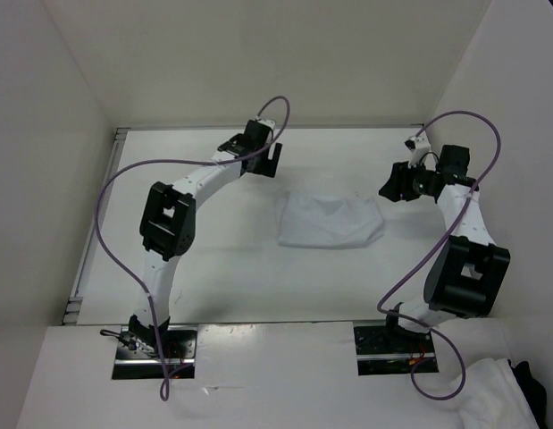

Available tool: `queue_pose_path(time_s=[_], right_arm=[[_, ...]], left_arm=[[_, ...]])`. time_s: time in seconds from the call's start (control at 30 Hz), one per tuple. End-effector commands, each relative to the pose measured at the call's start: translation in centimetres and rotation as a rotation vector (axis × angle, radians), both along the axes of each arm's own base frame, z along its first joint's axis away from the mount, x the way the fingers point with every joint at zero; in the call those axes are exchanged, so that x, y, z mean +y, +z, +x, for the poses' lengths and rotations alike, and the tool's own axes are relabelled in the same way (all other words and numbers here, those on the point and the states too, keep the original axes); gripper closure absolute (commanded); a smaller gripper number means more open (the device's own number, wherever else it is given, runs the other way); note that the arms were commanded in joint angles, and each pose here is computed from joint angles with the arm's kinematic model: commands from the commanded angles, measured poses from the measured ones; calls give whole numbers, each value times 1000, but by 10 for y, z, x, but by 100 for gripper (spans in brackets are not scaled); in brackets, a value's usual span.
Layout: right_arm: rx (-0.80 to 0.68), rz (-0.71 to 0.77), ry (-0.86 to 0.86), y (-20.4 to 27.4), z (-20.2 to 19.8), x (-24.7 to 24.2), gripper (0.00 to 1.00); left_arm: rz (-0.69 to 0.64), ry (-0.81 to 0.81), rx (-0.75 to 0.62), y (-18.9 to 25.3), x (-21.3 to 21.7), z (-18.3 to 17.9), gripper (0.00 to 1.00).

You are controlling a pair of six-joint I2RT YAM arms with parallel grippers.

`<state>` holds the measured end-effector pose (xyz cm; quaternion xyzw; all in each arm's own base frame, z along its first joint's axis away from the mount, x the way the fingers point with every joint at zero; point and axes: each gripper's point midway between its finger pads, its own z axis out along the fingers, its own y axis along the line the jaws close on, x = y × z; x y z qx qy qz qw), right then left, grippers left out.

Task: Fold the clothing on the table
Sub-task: Fold the skirt

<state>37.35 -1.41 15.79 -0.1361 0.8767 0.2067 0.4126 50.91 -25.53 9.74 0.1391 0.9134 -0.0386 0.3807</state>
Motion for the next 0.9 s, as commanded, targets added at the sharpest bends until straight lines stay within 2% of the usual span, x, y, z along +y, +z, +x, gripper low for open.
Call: queue_pose_path(time_s=[0.0, 0.13, 0.2, 0.27, 0.3, 0.37, 0.43, 0.47, 0.63, 0.73, 0.87], right_arm=[[-22, 17, 8, 16, -9, 5, 44], [-7, -7, 67, 7, -20, 9, 44], [2, -50, 104, -5, -22, 10, 44], [56, -53, 91, -23, -27, 7, 44], [101, -49, 94, -37, -30, 7, 44], [144, -36, 101, -49, -34, 8, 44], [190, -19, 103, -62, -36, 8, 44], [223, -6, 105, -68, -40, 10, 44], [287, 32, 95, -86, -29, 5, 45], [223, 12, 86, -81, -10, -1, 45], [234, 5, 100, -89, 10, -2, 45]], left_arm=[[-1, 117, -37, 20, 19, 11, 6], [-51, 6, -50, 42, 5, -6, 6], [-146, -175, -15, 49, -30, -35, 6], [-234, -270, 6, 60, -49, -56, 10], [-310, -357, 81, 51, -63, -78, 13], [-408, -413, 171, 47, -75, -103, 18], [-462, -440, 197, 47, -83, -110, 20], [-497, -469, 215, 48, -88, -116, 24], [-512, -446, 240, 34, -98, -103, 33], [-484, -425, 219, 32, -98, -90, 33], [-446, -397, 208, 24, -96, -79, 26]])
